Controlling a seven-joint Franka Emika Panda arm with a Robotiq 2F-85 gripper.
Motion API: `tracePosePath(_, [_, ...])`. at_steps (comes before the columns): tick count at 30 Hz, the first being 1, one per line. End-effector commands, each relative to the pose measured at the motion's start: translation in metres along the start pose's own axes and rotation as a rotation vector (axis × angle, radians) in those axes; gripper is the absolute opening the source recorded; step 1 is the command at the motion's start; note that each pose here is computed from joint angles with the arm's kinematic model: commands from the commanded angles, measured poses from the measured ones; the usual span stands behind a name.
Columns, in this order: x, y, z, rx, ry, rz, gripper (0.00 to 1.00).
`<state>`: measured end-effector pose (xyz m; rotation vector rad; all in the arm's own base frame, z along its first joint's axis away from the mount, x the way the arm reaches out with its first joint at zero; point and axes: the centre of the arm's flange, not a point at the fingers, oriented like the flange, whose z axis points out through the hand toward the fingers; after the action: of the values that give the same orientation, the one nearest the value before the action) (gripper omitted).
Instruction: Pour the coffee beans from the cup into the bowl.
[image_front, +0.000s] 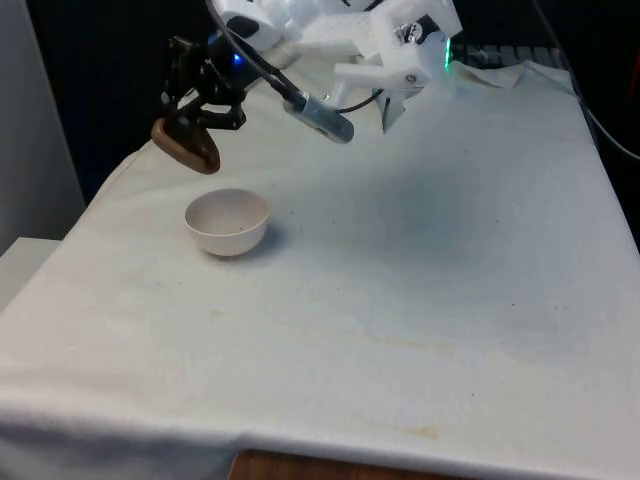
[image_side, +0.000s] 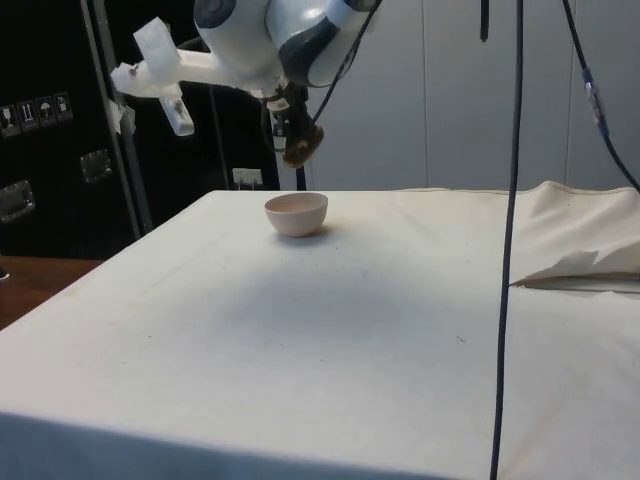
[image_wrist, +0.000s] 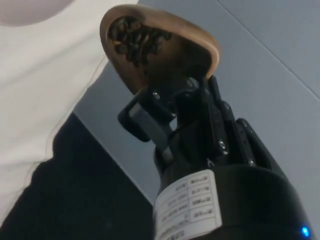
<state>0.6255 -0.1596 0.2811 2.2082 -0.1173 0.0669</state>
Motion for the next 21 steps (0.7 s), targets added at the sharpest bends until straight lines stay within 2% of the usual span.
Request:
tracePosePath(1, [0.001, -0.001, 0.0, -0.015, 0.002, -0.001, 0.0])
tracePosePath(3, [0.001, -0.001, 0.0, -0.029, 0.003, -0.001, 0.0])
tracePosePath(4, [0.0, -0.001, 0.001, -0.02, 0.002, 0.001, 0.0])
tracePosePath(5, [0.001, -0.002, 0.0, -0.04, 0.004, 0.0, 0.0])
tracePosePath(10, [0.001, -0.002, 0.0, -0.076, 0.006, 0.001, 0.0])
tracePosePath(11, [0.0, -0.002, 0.0, -0.082, 0.005, 0.002, 0.0])
tracePosePath(12, [0.0, -0.002, 0.0, -0.07, 0.004, 0.001, 0.0])
tracePosePath(13, [0.001, -0.002, -0.001, -0.087, 0.006, 0.001, 0.0])
tracePosePath(19, [0.001, -0.009, -0.01, -0.124, 0.006, 0.002, 0.0])
tracePosePath(20, [0.002, -0.009, -0.012, -0.129, 0.006, 0.004, 0.0])
tracePosePath(21, [0.001, -0.009, -0.011, -0.12, 0.004, 0.004, 0.0])
